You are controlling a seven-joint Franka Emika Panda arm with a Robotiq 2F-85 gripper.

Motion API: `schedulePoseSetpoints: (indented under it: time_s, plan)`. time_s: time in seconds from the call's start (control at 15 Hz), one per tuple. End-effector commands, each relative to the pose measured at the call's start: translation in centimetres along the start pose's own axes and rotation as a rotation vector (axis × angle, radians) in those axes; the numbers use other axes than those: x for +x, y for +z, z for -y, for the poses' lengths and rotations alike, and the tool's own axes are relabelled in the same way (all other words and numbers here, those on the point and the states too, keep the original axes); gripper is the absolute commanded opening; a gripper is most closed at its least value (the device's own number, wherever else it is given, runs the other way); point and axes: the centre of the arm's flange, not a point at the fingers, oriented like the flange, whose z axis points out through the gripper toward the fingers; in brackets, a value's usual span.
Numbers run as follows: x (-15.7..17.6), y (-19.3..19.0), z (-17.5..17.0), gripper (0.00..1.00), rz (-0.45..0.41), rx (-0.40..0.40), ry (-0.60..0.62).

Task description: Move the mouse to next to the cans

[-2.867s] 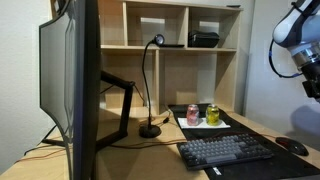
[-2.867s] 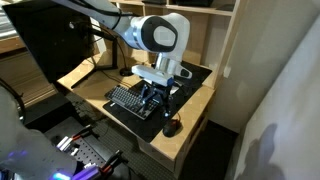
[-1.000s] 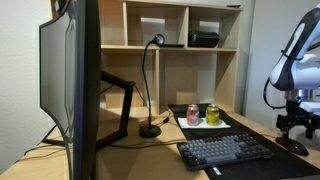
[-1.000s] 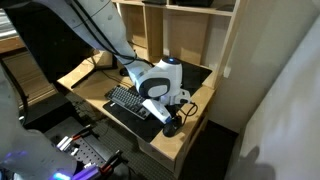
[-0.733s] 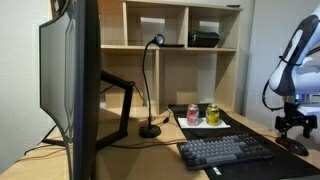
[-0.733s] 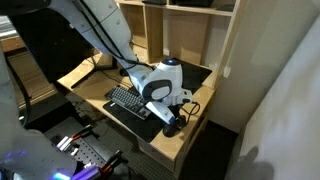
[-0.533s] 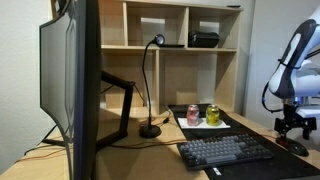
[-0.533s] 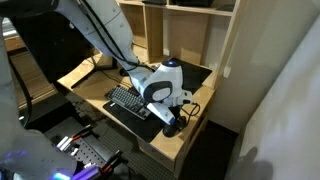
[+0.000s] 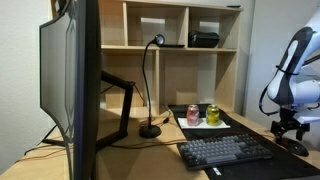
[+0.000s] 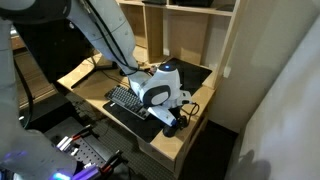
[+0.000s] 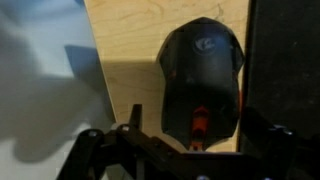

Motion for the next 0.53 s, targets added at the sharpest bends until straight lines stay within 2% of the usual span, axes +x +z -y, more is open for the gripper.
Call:
schedulePoseSetpoints:
  time_s: [0.0, 0.2, 0.27, 0.33, 0.47]
  plan:
    - [-0.7, 2.6, 0.8, 1.0, -0.006, 0.006, -0.05]
    - [-0.7, 3.1, 0.2, 1.0, -0.005, 0.027, -0.05]
    - [-0.7, 3.0, -0.1, 0.75, -0.005, 0.034, -0.051]
    - [-0.7, 3.1, -0.3, 0.74, -0.003, 0.037, -0.047]
    - [-0.6, 2.9, -0.3, 0.62, 0.007, 0.064, -0.036]
